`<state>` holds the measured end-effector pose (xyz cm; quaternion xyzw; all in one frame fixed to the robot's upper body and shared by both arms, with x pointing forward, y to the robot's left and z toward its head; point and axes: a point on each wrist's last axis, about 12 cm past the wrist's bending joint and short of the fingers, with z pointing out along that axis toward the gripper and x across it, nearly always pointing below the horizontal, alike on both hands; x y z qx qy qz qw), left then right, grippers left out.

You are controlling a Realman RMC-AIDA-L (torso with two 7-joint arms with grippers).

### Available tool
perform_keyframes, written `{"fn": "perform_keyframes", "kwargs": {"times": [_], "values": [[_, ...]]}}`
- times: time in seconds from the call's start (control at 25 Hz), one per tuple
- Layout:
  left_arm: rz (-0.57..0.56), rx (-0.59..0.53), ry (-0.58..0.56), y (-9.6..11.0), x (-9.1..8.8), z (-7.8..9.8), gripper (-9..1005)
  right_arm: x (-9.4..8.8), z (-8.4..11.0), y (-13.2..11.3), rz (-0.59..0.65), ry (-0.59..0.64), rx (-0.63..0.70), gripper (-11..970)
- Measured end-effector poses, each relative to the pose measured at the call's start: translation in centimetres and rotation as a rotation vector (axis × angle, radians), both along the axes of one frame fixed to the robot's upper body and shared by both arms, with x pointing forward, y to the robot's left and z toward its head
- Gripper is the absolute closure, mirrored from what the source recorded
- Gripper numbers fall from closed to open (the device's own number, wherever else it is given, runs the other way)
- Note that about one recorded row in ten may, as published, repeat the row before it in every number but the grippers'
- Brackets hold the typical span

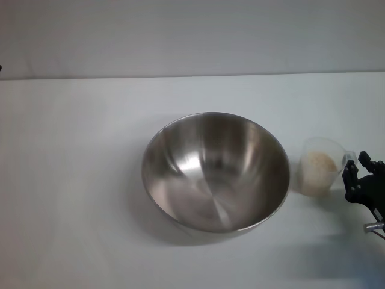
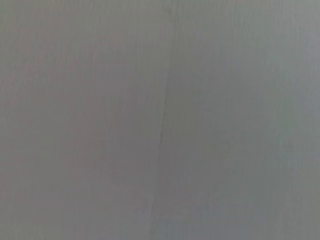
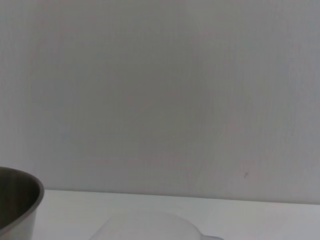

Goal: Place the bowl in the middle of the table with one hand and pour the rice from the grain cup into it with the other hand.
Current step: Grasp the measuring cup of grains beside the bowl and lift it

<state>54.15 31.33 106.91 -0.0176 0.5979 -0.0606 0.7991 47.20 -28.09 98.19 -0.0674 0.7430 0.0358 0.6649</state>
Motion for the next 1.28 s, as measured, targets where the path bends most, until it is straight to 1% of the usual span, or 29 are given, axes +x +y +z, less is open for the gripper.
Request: {"fn": "perform_keyframes", "kwargs": {"times": [0.2, 0.96, 1.16, 1.28], "values": [[0.000, 0.000, 0.000, -0.01, 0.01, 0.01, 228, 0.03, 0.03, -0.05, -0.004, -0.002, 0.001, 692], [-0.002, 0.001, -0.001, -0.04, 0.21, 0.12, 223, 0.07, 0.14, 0.09, -0.006, -0.011, 0.009, 702], [-0.002, 0.003, -0.001, -0.04, 0.22, 0.12, 222, 0.18, 0.18, 0.18, -0.002, -0.012, 0.009, 793], [-0.001, 0.005, -0.001, -0.04, 0.22, 0.12, 221, 0.23, 0.18, 0.22, 0.000, -0.010, 0.008, 792]]}}
